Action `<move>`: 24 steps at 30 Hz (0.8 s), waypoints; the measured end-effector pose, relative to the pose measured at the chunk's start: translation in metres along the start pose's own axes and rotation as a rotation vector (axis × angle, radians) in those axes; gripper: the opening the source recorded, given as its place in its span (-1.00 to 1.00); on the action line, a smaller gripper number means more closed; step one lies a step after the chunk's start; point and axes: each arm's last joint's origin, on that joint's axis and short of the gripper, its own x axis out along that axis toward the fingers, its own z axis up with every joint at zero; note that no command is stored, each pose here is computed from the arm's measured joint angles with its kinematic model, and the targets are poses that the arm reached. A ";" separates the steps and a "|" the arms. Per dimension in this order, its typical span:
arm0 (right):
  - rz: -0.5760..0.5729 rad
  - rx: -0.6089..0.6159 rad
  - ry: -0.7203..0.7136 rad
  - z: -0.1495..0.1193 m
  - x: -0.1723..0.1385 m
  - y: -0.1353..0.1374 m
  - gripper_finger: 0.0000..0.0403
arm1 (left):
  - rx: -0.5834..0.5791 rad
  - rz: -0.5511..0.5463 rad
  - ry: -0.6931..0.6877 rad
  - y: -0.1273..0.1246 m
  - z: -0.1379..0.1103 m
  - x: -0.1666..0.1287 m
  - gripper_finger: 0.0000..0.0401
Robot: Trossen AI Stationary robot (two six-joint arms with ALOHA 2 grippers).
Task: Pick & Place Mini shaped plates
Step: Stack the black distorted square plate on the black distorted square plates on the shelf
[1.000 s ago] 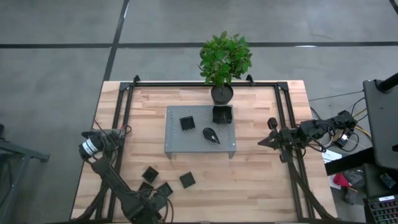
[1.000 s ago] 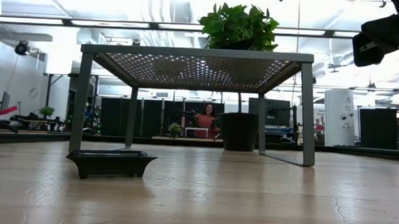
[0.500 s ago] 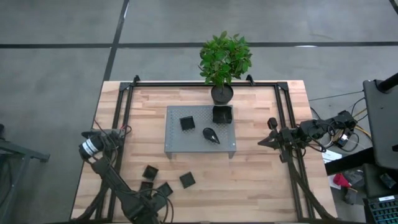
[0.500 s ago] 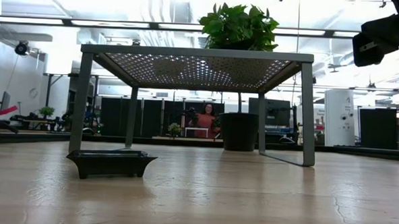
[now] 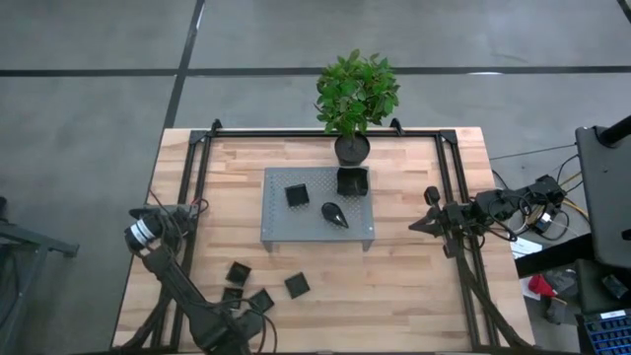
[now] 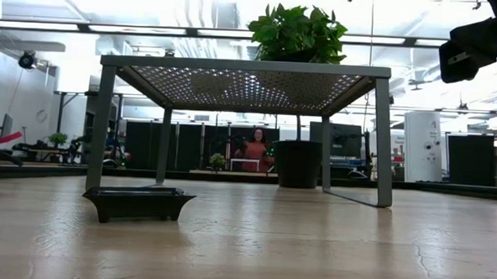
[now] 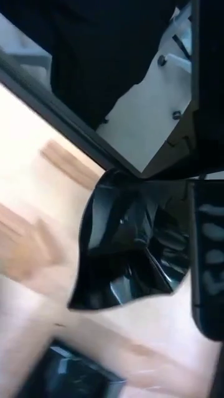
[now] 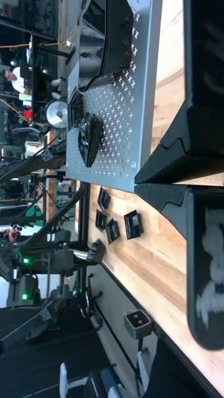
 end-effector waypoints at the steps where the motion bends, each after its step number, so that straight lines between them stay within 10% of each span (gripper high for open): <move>1: 0.000 -0.001 0.000 0.000 0.000 0.000 -0.96 | 0.020 -0.005 -0.018 -0.001 0.001 -0.003 -1.00; 17: 0.000 0.000 0.000 0.000 0.000 0.000 -0.96 | 0.147 -0.016 -0.129 -0.012 0.024 -0.042 -1.00; 24: 0.000 0.000 0.000 0.000 0.000 0.000 -0.96 | 0.381 -0.035 -0.376 -0.025 0.036 -0.069 -1.00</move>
